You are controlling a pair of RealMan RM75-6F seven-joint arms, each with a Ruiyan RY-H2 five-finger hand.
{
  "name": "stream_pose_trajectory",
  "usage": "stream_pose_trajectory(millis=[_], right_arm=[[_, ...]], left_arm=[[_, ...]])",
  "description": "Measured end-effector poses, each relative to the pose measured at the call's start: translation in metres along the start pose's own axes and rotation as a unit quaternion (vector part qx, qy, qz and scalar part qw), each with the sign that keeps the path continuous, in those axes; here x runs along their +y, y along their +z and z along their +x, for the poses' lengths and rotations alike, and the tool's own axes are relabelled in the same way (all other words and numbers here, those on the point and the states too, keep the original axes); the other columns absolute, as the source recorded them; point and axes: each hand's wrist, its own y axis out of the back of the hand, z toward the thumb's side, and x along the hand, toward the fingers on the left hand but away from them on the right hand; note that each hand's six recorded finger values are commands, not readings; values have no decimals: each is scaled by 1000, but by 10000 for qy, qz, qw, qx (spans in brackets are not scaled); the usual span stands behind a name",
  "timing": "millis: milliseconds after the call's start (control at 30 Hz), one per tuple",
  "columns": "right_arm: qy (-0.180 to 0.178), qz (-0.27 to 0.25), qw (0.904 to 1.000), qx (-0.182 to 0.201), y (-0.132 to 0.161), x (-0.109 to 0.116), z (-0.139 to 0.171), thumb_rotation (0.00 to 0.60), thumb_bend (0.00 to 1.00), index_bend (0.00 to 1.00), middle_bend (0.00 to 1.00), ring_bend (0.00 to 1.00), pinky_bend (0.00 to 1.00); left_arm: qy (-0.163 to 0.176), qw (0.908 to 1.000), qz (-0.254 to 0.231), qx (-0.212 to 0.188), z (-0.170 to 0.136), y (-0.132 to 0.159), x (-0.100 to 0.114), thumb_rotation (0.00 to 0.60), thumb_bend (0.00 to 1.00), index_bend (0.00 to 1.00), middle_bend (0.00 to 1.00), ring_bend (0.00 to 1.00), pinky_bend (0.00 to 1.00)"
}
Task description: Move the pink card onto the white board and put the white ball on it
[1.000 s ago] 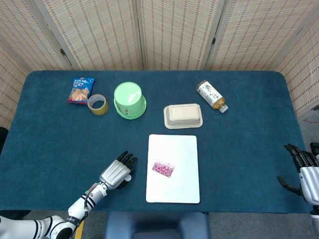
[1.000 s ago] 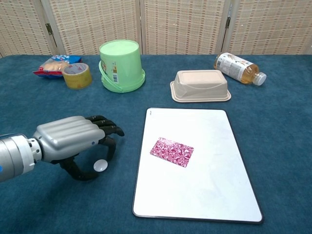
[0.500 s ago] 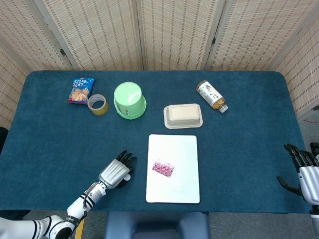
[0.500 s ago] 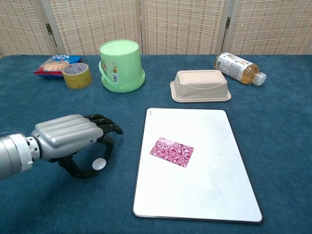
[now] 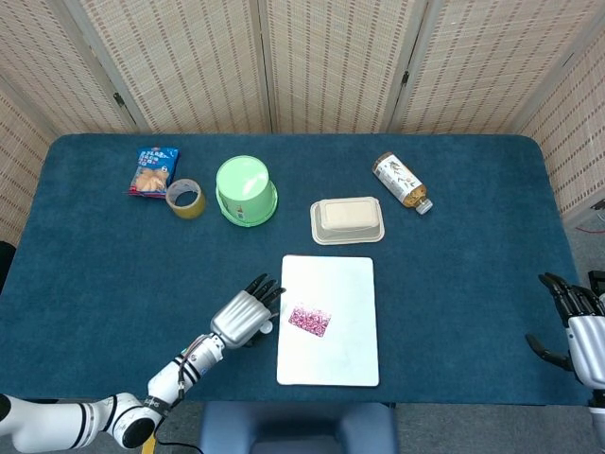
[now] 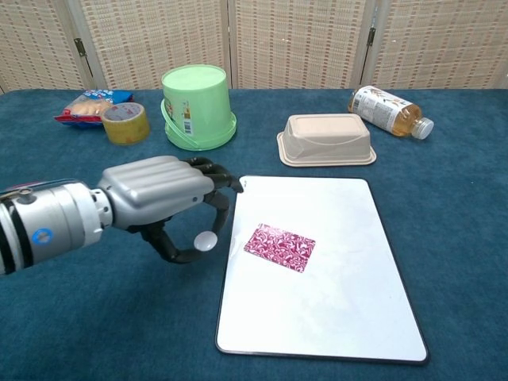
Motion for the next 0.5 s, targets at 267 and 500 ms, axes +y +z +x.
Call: stream_pose_trajectory(millis=[267, 500], right_arm=[[-19, 10, 10000, -84, -5, 2, 3, 600, 246, 105, 150, 201, 157], [-32, 10, 9999, -112, -7, 3, 3, 600, 246, 105, 150, 201, 157]], left_arm=[[2, 9999, 14, -140, 33, 25, 13, 600, 384, 494, 146, 82, 0], [-48, 9998, 71, -201, 56, 43, 19, 600, 385, 493, 146, 82, 0]])
